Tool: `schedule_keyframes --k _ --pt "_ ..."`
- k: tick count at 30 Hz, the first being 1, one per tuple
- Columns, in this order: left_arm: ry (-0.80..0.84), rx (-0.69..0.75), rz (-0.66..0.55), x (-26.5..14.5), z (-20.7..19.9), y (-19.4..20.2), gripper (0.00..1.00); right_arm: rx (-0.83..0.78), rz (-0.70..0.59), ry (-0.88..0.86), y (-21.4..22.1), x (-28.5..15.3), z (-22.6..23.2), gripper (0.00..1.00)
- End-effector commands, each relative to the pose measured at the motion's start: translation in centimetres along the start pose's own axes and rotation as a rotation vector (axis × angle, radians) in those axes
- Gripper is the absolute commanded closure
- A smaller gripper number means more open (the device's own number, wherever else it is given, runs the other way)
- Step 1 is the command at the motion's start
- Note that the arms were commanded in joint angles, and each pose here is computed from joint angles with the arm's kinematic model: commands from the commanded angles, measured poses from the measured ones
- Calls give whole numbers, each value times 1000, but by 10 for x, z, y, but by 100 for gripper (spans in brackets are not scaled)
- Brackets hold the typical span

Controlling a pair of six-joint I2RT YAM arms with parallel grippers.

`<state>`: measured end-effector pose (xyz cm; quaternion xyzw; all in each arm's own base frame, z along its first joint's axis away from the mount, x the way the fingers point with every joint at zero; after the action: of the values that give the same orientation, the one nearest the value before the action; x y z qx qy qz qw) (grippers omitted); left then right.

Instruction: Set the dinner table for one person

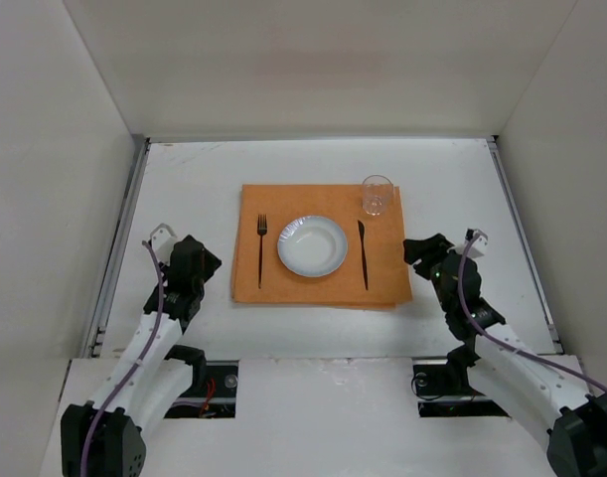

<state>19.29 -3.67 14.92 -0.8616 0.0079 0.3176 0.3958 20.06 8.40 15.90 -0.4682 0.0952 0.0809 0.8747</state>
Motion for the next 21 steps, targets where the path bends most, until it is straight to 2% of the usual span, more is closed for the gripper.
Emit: schedule_keyframes --k 1,8,21 --pt "2 -76 17 0 9 1 50 29 -72 7 -9 -1 0 37" --pt "-10 -127 19 7 16 3 50 43 -84 44 -9 1 -7 36" --pt "-13 -125 18 9 17 4 51 30 -44 20 -4 6 -2 36"
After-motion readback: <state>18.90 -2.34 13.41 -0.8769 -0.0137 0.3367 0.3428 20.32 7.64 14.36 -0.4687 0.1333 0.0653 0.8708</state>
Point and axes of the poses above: each gripper's point midway between its finger pads, its own x axis out along the fingers, its own z axis along the line the jaws close on, y = z × x, the point moved 9 cm from there along -x, back along the fingers, and after that the axes turned 7 degrees about -x, right-handed, at the moved point
